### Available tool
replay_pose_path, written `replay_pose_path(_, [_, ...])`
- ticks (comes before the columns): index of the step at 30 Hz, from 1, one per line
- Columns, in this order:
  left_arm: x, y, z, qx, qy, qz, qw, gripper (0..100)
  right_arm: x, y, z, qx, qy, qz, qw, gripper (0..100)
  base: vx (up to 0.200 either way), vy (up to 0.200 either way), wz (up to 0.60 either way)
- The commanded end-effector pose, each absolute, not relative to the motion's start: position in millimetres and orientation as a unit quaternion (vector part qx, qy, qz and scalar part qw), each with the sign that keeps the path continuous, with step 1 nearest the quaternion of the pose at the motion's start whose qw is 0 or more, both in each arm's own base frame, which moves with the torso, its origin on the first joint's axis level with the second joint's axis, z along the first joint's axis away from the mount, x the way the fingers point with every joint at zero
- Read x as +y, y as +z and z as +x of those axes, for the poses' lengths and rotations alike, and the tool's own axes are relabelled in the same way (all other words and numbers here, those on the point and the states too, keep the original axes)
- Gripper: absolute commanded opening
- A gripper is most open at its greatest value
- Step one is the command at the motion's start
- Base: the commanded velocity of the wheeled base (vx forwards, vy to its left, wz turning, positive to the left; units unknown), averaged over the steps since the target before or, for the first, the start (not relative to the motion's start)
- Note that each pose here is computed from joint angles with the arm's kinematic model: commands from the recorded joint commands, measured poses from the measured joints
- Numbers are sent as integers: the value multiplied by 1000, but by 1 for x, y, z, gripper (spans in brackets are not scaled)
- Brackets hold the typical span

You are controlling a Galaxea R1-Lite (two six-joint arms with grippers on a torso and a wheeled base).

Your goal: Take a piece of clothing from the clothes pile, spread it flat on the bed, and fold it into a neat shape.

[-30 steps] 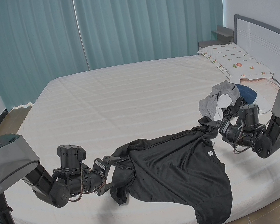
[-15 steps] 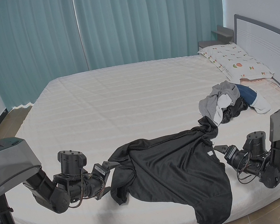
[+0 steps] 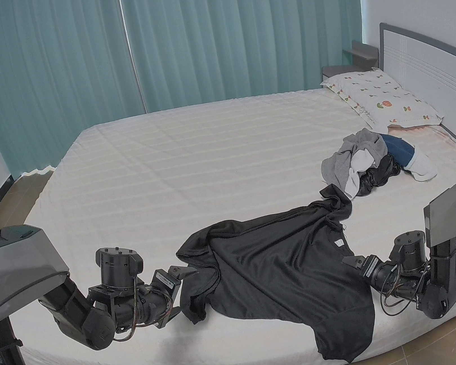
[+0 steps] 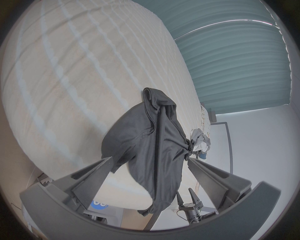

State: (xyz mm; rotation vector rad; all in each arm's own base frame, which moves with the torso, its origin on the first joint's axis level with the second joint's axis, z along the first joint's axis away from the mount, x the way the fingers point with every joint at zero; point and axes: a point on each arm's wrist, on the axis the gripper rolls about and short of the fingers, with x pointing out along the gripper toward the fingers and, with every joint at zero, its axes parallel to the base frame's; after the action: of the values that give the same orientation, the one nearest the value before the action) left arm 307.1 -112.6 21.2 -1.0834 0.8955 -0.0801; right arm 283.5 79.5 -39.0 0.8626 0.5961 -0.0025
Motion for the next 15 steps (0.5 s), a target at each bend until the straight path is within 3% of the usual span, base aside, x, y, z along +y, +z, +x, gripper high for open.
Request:
replay_pose_path(1, [-114, 17, 307, 414, -36, -489, 767, 100, 65, -43, 291, 279, -8, 415, 866, 100, -200, 0, 0])
replay_pose_path(10, [-135, -19, 322, 365, -15, -397, 842, 100, 64, -49, 295, 284, -3, 418, 863, 100, 0, 0, 0])
replay_pose_path(15, [-140, -23, 329, 358, -18, -384, 851, 100, 65, -55, 297, 288, -5, 416, 863, 100, 0, 0, 0])
